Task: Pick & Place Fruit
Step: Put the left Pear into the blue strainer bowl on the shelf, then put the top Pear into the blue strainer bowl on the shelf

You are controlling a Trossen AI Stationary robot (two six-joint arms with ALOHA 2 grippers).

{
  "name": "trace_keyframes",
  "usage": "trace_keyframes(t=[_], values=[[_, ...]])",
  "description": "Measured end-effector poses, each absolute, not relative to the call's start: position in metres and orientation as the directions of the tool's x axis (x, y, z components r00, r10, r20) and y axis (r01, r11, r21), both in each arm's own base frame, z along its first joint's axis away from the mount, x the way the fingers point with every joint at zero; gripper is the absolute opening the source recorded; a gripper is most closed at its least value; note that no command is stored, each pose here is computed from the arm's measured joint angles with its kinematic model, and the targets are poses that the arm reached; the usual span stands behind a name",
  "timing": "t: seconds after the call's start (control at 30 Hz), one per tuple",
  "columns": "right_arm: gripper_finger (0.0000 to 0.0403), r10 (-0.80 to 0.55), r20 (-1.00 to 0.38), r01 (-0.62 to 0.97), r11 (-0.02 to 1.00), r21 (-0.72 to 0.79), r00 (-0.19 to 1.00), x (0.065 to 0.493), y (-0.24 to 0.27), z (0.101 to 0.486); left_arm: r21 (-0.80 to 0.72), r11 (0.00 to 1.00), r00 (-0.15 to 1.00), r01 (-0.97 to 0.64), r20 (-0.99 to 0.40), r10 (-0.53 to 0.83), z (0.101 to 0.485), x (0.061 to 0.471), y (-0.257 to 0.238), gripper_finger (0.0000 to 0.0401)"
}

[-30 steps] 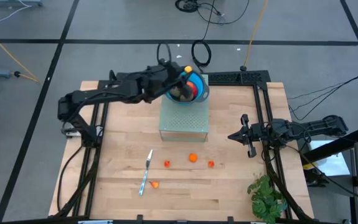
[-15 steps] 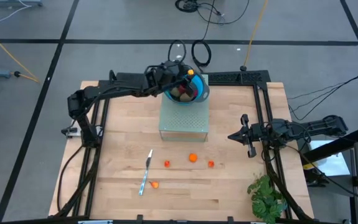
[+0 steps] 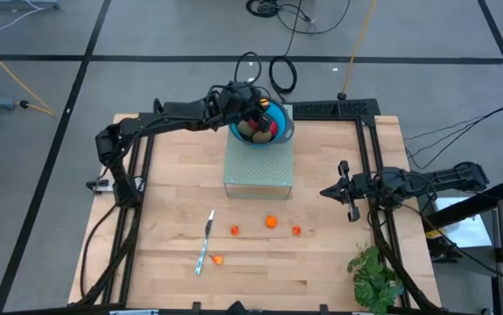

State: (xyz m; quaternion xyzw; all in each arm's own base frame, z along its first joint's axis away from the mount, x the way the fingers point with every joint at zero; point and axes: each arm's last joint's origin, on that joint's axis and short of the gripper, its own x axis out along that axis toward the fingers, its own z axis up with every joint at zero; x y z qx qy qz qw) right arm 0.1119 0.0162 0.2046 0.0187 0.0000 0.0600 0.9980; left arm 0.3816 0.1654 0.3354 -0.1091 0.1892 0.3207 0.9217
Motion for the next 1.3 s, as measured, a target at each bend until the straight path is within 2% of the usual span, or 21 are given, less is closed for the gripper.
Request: trace_keyframes(t=[0.63, 1.07, 1.3], values=[[0.0, 0.119, 0.002, -0.119, 0.992, 0.037, 0.993, 0.112, 0.016, 0.205, -0.054, 0.772, 0.7, -0.633, -0.465, 0.542, 0.331, 0.379, 0.165, 0.0108], [0.0, 0.119, 0.002, -0.119, 0.992, 0.037, 0.993, 0.112, 0.016, 0.205, -0.055, 0.771, 0.702, -0.634, -0.459, 0.545, 0.334, 0.378, 0.164, 0.0218], [0.0, 0.12, 0.004, -0.12, 0.992, 0.039, 0.993, 0.112, 0.016, 0.205, -0.101, 0.787, 0.757, -0.609, -0.37, 0.539, 0.373, 0.357, 0.146, 0.023]])
